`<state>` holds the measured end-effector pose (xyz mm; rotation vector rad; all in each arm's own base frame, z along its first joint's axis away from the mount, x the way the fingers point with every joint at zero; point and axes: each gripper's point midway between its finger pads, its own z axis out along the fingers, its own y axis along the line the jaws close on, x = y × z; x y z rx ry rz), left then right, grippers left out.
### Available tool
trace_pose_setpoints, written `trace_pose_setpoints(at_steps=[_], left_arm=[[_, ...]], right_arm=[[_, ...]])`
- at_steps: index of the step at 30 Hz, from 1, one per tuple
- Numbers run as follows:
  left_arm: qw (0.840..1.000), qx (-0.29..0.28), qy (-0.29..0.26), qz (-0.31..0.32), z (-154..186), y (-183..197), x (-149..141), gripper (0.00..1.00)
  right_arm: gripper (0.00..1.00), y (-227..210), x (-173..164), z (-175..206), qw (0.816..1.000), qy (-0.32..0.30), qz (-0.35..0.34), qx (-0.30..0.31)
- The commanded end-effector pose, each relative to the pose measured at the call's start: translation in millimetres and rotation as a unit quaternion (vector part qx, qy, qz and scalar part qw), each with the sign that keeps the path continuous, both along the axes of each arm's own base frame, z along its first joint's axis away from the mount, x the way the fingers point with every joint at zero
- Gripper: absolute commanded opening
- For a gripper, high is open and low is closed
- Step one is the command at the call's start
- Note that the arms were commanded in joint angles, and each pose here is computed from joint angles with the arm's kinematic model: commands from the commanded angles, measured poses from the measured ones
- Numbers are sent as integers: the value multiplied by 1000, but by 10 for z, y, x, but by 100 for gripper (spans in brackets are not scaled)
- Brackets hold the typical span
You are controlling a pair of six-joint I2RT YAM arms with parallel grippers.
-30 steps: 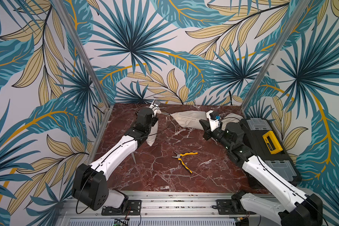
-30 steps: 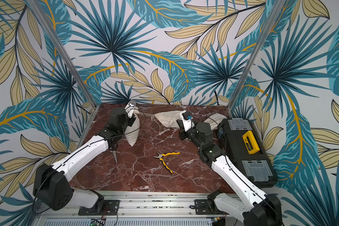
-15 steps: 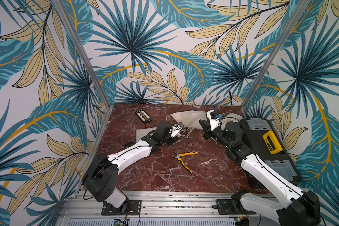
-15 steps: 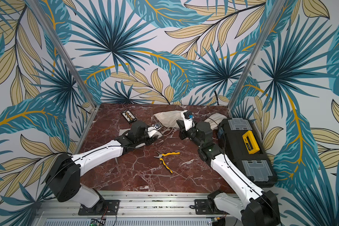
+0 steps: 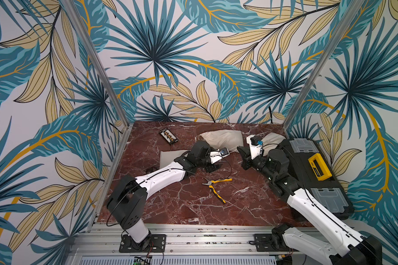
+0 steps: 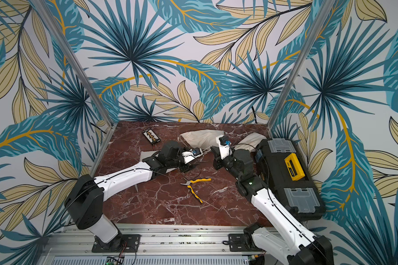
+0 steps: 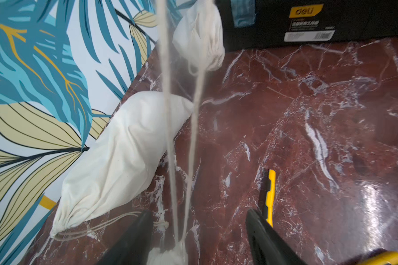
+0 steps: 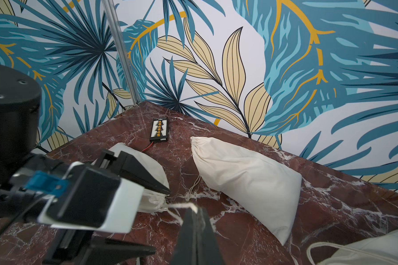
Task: Close the soil bag
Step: Frap the soil bag at the center of the board.
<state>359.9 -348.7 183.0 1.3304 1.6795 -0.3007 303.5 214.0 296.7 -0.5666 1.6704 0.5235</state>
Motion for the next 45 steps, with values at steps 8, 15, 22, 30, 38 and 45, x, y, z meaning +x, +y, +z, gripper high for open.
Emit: trace_pose_setpoints(at_steps=[8,15,22,30,38,45], left_arm=[[996,64,42,41,-344,189,278,15],[975,178,87,101,-790,666,314,13],[937,295,74,171,-1102,1068,466,20],[904,341,77,245,-1166,1515,610,22],[830,364,112,408,-1191,2438,823,19],[741,347,133,559,-1009,3459,797,13]], right_arm=[[0,-168,-58,-2,1000,-4,-31,0],[0,-645,-172,396,989,-70,-128,4],[0,-1018,-248,503,974,-89,-208,-4],[0,-1359,-191,420,953,-75,-293,-31],[0,-1717,-195,368,929,-58,-363,-31],[0,-1830,-112,234,927,-39,-372,-27]])
